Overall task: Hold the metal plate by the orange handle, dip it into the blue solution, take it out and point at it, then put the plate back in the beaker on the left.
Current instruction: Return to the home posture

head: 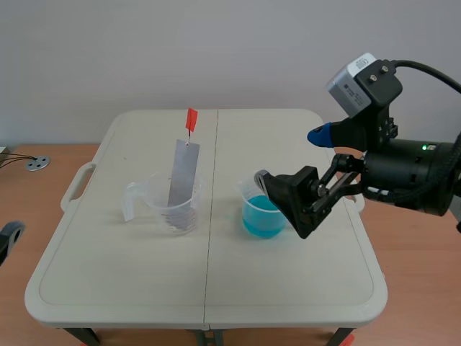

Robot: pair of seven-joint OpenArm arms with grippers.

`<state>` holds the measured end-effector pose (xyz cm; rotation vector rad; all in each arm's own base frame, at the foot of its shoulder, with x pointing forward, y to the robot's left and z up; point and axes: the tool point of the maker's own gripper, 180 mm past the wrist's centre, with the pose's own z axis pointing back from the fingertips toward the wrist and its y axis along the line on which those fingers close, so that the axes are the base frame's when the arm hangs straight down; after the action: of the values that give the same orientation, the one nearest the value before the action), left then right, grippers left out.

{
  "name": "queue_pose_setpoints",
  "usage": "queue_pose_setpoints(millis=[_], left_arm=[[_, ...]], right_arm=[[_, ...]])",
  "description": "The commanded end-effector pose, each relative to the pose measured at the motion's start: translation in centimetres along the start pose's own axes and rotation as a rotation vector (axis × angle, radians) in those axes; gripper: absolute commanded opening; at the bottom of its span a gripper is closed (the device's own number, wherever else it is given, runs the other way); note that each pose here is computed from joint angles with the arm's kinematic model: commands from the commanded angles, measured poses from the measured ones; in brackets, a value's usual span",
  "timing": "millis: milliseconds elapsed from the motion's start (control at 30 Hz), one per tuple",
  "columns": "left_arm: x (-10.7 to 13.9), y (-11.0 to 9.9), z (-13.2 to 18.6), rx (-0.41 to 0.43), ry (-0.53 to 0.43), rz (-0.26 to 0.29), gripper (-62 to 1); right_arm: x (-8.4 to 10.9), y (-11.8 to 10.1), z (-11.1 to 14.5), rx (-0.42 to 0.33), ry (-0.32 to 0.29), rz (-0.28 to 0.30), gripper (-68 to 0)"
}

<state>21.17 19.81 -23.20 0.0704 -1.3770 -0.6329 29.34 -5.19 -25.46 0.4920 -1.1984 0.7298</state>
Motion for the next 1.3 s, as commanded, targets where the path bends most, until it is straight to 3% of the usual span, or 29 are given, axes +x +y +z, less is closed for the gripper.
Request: queue_pose_setpoints(millis=[0, 133, 300, 500, 733, 1267], left_arm=[[2.0, -0.5, -0.8, -0.022, -0.071, 0.000, 1.4], [4.3, -1.4, -2.6, -0.056, -0.159, -0.002, 1.4], [5.8, -4.0, -3.8, -0.134, -0.220, 0.031, 1.4], [6.5, -6.5, -4.3, -0.198, -0.245, 0.076, 1.4], [5.9, -8.9, -4.2, -0.256, -0.214, 0.120, 1.4], [6.0, -9.2, -4.2, -0.262, -0.215, 0.126, 1.4]], right_arm=[[1.0, 0.0, 0.7, -0.002, -0.042, 0.012, -1.0], [0.1, 0.2, 2.0, -0.014, -0.041, -0.006, -1.0], [-0.8, 0.0, 3.7, -0.045, -0.051, -0.034, -1.1], [-1.2, -0.7, 5.2, -0.088, -0.073, -0.054, -1.1], [-1.6, -0.4, 5.9, -0.076, -0.074, -0.063, -1.2], [-0.9, 0.6, 6.2, -0.057, -0.102, -0.061, -1.2]])
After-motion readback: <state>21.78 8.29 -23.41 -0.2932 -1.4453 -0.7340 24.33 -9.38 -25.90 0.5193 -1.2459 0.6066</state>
